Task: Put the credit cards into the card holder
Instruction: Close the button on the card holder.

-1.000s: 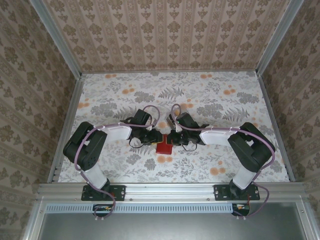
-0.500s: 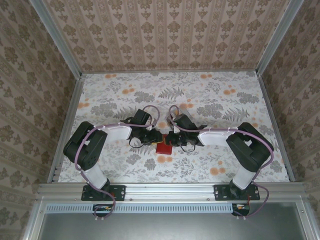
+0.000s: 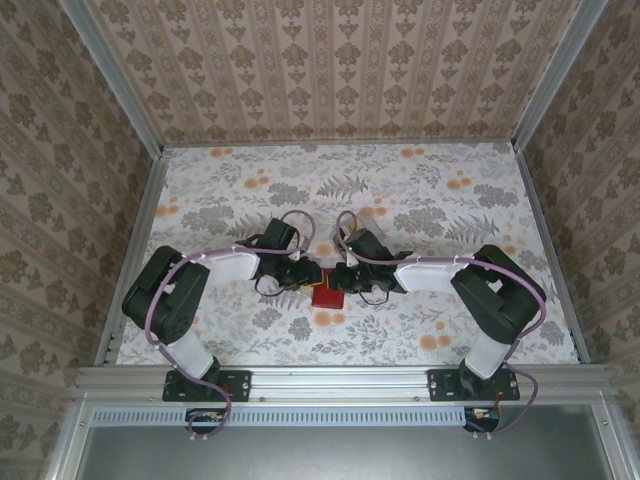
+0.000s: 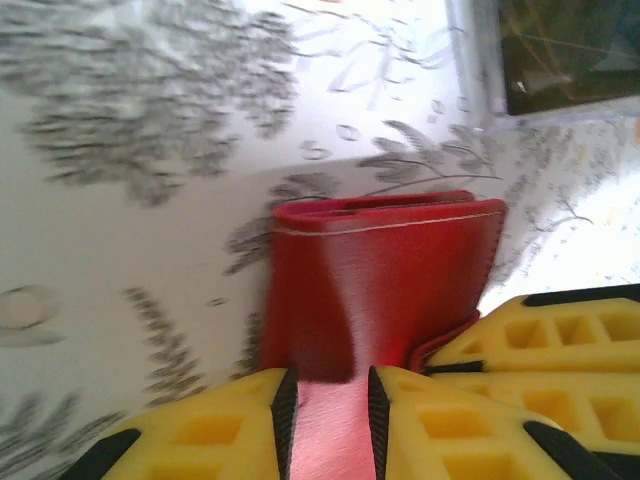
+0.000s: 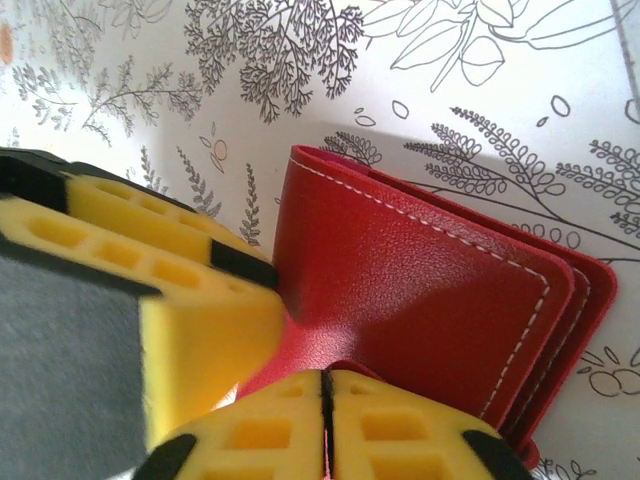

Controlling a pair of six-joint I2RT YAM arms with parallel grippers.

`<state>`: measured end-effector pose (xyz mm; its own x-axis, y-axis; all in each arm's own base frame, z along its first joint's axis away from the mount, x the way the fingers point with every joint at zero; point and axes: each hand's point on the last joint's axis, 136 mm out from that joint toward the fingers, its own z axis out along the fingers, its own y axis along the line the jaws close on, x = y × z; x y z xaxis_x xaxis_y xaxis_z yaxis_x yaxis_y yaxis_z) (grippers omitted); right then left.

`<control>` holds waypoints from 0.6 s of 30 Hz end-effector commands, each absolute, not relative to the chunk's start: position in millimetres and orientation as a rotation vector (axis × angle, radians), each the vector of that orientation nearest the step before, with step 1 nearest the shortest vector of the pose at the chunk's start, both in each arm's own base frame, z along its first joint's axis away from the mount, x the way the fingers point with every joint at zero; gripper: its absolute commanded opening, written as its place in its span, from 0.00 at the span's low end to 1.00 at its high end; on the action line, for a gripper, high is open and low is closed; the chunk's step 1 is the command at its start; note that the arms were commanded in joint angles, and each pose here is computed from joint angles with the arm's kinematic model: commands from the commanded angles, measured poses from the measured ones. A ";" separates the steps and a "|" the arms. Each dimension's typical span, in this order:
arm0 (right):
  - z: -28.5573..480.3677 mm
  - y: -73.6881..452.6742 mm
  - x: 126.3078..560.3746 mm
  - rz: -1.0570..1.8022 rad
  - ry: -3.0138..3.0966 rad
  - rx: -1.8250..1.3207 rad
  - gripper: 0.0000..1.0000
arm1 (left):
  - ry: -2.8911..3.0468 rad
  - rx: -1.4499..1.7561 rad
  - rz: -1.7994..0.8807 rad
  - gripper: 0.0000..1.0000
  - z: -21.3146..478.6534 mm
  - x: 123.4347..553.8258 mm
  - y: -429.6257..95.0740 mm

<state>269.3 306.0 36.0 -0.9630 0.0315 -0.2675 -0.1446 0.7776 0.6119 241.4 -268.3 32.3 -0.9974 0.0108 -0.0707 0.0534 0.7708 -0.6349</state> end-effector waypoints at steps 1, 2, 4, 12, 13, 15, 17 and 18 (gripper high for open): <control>33.3 295.5 261.2 0.841 2.772 -0.090 0.18 | 2.889 -0.022 -0.887 0.30 45.3 245.5 -236.9; 43.1 297.7 264.9 0.850 2.745 -0.098 0.21 | 2.856 -0.036 -0.869 0.32 54.9 249.7 -232.1; 61.7 300.3 271.1 0.866 2.690 -0.111 0.27 | 2.789 -0.061 -0.849 0.34 72.2 257.0 -223.8; 143.8 287.2 287.7 0.854 2.418 -0.191 0.40 | 2.662 -0.041 -0.669 0.58 108.5 268.2 -178.2; 156.5 280.9 288.9 0.822 2.373 -0.213 0.41 | 2.634 -0.027 -0.628 0.61 114.5 269.6 -172.4; 178.2 265.1 292.1 0.732 2.286 -0.243 0.44 | 2.559 -0.011 -0.552 0.66 130.1 272.7 -160.1; 202.3 242.5 294.8 0.622 2.185 -0.237 0.57 | 2.464 0.007 -0.470 0.96 150.2 277.2 -146.4; 214.4 231.3 294.9 0.577 2.135 -0.227 0.70 | 2.418 0.023 -0.437 1.00 159.9 279.3 -141.4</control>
